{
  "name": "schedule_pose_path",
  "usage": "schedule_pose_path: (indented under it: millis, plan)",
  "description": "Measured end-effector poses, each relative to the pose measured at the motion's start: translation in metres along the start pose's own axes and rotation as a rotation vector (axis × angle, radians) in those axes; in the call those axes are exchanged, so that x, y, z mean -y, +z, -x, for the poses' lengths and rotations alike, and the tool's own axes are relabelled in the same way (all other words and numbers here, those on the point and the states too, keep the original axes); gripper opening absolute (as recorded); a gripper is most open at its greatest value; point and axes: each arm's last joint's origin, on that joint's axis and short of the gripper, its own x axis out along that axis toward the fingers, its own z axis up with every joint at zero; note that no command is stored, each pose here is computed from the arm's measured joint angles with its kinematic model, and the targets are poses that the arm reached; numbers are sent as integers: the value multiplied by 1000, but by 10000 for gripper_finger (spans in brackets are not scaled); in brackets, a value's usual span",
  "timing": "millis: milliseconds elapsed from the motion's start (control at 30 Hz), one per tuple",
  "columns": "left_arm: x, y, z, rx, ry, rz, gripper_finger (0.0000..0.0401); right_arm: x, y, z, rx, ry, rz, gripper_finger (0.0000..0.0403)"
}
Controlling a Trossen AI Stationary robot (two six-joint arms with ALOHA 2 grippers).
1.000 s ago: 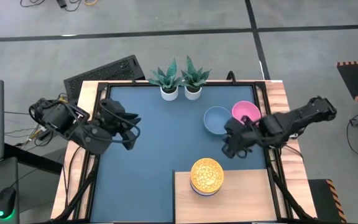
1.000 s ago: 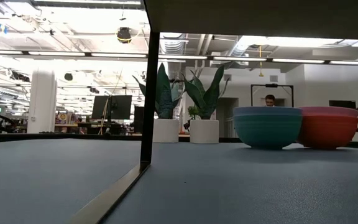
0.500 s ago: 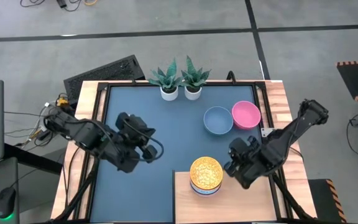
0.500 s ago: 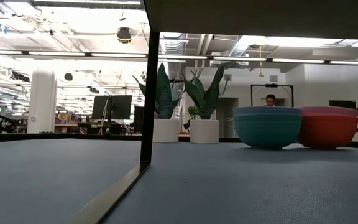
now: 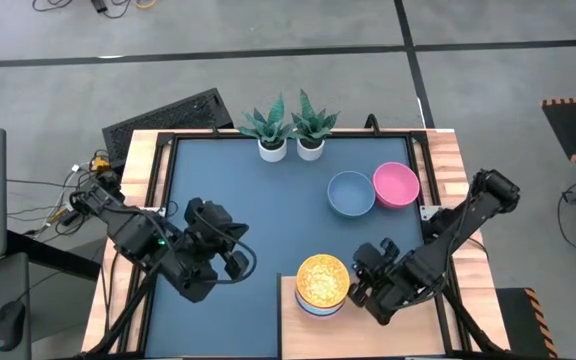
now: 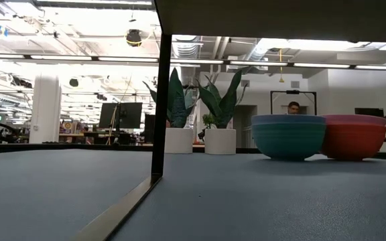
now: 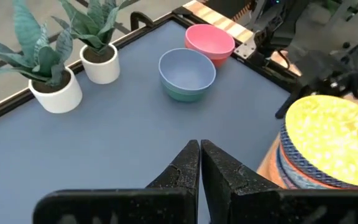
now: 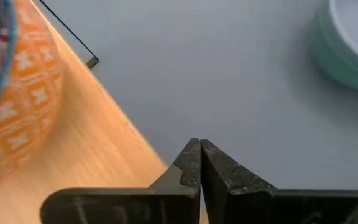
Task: Place and stack bowls onto a shelf
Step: Adjust the stacked bowls on the shelf, then put the blue bowl on the shelf
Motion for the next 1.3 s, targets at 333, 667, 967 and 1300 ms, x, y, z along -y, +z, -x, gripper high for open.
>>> schedule_pose_path:
  millis: [333, 667, 967, 1300]
  plan:
    - [2, -5, 7, 15, -4, -20, 0, -18, -6, -4, -13, 115, 73, 24]
    - [-1, -6, 8, 39, 22, -34, 0, 24, -2, 48, -13, 111, -18, 37]
    - [1, -10, 4, 44, 50, -105, 0, 76, 35, 49, 25, -180, 77, 49]
    - [2, -11, 5, 30, 38, -128, 0, 118, 78, 9, -81, -316, 363, 209]
